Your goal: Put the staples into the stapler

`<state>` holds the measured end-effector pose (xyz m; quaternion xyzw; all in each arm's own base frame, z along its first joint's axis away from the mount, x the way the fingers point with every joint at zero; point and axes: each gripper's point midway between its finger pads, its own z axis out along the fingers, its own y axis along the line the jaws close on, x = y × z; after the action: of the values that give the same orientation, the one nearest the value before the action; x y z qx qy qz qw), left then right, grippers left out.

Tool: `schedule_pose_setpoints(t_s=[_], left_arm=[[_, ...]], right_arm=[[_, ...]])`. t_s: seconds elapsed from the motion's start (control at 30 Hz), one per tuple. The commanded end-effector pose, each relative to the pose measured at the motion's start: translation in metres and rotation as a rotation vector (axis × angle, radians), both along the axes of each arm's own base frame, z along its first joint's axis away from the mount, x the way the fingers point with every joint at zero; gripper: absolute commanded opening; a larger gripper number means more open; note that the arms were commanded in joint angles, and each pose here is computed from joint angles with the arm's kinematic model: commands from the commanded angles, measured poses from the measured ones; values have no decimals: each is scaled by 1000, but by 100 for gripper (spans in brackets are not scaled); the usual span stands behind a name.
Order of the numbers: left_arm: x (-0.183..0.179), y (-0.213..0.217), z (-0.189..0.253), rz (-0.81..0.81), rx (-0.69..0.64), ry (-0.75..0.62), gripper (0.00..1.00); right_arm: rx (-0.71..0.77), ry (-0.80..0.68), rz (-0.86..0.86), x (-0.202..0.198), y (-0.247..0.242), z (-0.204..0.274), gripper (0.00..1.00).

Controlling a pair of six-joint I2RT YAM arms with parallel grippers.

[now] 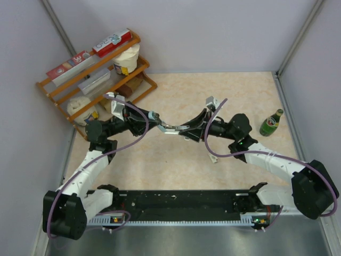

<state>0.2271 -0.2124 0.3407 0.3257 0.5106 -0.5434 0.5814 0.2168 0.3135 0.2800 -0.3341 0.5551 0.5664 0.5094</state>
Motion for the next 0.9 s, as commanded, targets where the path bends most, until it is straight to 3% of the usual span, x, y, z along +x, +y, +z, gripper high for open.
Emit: schedule_pose_setpoints(t_s=[0.0,0.37,0.63,0.87], left_arm=[[-1,3,27,47,25,-216,0],[-9,-9,9,-40,120,-208,0],[-20,-20,-10,-129,190,-206,0],[-29,-29,-26,-187,224,-173,0]], right_arm=[[13,-32,-30,7,-9,18,39],[-12,-123,0,-2,-11,27,82],[-113,-289,-19,-1,-18,20,84],[-145,-356,36,-12,-19,16,76]])
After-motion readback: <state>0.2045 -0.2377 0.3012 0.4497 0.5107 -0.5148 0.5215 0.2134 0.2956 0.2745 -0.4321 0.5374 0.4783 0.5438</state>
